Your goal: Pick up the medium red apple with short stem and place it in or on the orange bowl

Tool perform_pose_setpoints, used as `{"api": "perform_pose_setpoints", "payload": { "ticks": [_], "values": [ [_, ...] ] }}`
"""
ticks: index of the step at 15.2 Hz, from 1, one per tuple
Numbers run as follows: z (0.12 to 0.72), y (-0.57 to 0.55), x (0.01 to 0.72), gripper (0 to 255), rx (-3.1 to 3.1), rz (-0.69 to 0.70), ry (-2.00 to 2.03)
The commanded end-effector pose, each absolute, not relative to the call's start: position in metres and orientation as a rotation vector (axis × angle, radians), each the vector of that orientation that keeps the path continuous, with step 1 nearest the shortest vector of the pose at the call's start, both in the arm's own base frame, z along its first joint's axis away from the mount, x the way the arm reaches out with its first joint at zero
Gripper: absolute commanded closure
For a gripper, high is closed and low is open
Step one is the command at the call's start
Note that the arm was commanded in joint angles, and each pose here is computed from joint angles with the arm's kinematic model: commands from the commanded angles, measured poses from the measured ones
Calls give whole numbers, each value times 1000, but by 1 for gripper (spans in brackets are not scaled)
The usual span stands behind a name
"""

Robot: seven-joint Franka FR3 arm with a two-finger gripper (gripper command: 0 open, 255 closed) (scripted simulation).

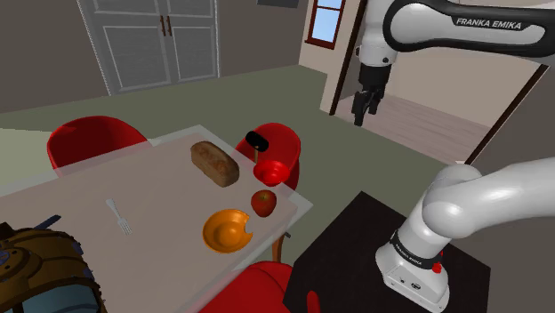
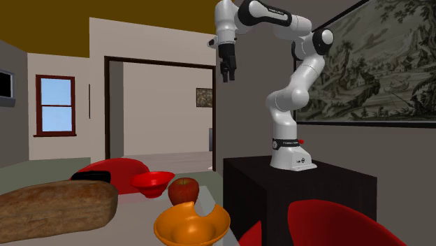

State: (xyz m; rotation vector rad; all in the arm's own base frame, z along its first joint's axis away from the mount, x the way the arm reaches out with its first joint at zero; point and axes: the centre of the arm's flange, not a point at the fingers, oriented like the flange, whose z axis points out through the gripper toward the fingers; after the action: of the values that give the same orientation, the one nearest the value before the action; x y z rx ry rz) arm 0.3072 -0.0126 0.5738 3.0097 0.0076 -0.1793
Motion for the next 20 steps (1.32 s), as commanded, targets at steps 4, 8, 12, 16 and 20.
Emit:
{"api": "perform_pose_setpoints", "payload": {
  "ticks": [4,8,12,16,20],
  "values": [
    [543,-11,329,0,3026,-166,113],
    [501,-7,357,0,3043,-148,255],
    [460,2,386,0,3053,-129,398],
    [420,15,413,0,3057,-109,543],
    [380,31,440,0,3053,-89,689]
  ]
}}
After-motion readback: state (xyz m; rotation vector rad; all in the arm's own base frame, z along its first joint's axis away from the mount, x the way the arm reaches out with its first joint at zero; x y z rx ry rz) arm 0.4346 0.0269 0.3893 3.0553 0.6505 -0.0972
